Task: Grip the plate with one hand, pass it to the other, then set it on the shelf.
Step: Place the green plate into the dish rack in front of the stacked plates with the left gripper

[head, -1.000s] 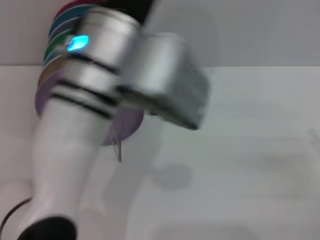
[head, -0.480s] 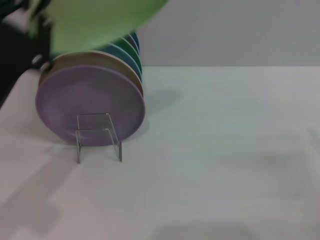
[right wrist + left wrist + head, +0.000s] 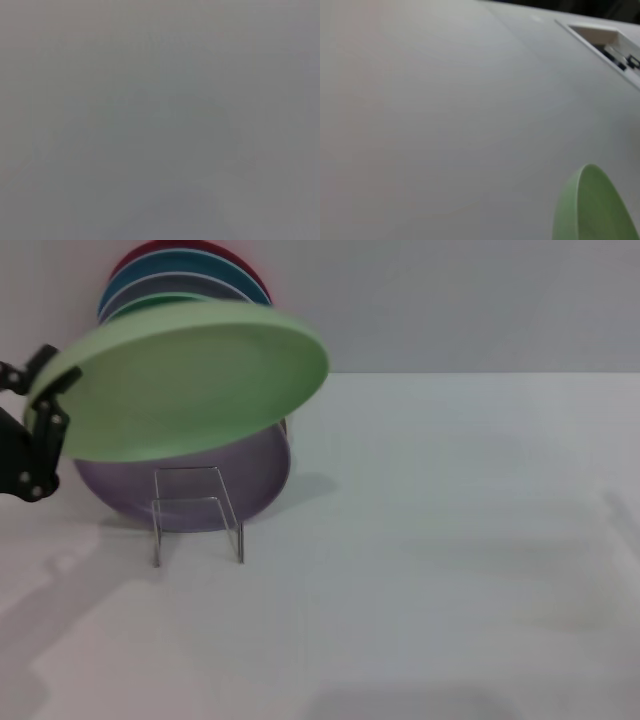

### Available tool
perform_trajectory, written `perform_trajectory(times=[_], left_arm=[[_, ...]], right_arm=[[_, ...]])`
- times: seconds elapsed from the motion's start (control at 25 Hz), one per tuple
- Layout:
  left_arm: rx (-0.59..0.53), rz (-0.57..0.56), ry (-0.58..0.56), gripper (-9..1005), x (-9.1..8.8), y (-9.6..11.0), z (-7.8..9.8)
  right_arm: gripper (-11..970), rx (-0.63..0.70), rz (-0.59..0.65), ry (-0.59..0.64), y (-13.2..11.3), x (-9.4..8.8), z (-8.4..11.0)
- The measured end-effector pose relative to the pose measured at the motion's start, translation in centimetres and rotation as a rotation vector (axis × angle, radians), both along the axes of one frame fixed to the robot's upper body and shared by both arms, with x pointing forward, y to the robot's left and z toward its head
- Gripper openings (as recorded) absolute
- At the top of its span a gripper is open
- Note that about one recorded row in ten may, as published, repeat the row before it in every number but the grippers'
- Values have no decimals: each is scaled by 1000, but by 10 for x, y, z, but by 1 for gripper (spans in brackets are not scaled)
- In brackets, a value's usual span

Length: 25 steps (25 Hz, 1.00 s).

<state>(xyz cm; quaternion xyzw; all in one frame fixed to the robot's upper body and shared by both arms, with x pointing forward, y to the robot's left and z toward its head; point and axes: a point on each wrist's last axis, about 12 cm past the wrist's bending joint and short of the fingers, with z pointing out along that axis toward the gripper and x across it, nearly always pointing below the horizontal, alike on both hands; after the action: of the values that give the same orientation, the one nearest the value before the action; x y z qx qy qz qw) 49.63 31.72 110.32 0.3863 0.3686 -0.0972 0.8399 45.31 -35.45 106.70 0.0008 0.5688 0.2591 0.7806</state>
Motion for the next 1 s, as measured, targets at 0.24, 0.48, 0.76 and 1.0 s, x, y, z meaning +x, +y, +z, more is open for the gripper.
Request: perform_trajectory(times=[0.24,0.48,0.76,1.0], left_arm=[[52,30,40,83,7,0,-6],[85,35,64,83,8,1,-10],[121,38,98,83,5,4,-16],[139,47,107,86,5,3,-19]], right_arm=[[799,2,19,-6,4,1,0],[795,3,25,-7,5,1,0],[795,5,31,-16,6,2,1],[795,-1,43,-19,9,2,1]])
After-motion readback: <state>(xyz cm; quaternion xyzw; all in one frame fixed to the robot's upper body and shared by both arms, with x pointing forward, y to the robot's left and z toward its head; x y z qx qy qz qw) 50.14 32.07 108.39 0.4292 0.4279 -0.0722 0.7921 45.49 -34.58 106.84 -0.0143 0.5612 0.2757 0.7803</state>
